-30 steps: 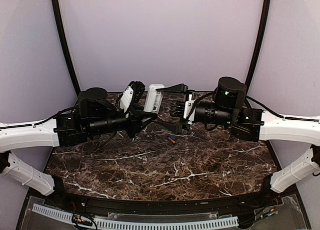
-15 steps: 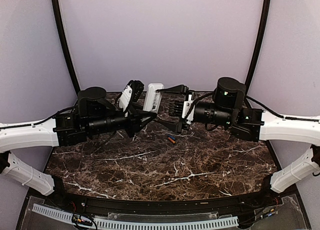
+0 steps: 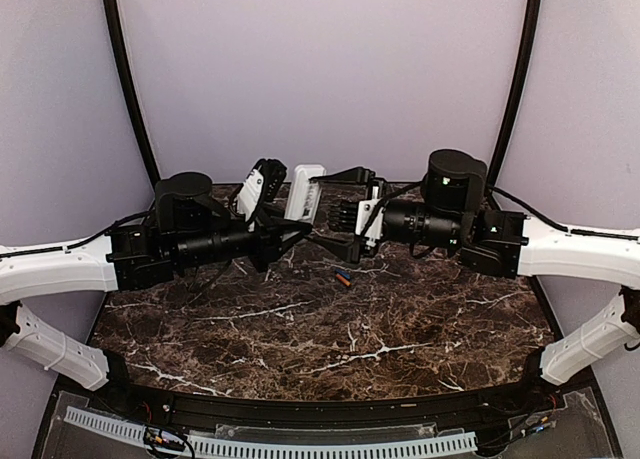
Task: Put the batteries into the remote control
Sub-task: Remove the battery cover from the remote control.
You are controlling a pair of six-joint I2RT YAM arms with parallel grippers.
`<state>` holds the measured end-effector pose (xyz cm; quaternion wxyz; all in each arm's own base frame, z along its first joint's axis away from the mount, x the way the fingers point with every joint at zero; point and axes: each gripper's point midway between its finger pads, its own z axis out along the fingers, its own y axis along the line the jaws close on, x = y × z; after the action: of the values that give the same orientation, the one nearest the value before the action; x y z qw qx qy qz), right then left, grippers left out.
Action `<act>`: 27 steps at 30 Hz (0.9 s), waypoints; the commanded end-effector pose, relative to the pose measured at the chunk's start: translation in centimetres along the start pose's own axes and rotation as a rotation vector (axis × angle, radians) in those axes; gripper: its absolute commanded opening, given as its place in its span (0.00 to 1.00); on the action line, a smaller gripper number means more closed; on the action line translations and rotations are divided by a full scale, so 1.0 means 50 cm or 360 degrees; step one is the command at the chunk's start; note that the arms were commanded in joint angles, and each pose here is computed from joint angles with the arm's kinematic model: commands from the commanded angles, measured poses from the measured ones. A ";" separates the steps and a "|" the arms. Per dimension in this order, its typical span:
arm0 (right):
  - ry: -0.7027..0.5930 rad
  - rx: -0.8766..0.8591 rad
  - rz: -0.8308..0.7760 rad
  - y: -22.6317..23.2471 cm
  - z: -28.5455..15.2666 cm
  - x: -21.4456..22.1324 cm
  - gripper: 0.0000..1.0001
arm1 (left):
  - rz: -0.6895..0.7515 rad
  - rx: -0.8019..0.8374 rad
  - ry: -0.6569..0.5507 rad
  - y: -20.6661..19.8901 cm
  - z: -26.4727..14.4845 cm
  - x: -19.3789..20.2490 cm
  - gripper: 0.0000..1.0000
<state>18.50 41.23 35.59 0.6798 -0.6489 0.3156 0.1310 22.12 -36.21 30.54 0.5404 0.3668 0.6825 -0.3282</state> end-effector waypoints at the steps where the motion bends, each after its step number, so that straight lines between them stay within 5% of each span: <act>1: 0.0079 0.0001 -0.0004 0.000 0.013 0.017 0.82 | 0.0050 0.0107 -0.0037 -0.028 -0.008 -0.014 0.00; 10: 0.0162 -0.0002 0.0000 0.006 0.024 0.044 0.84 | 0.0058 0.0119 -0.0050 -0.031 -0.010 -0.017 0.00; 27: 0.0152 -0.0196 0.0153 0.040 -0.004 0.045 0.71 | 0.0120 -0.0012 0.0019 -0.001 0.002 0.004 0.00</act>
<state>18.49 41.36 32.70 0.6178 -0.6917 0.3472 0.1392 22.46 -35.94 30.25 0.5506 0.3831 0.6776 -0.3015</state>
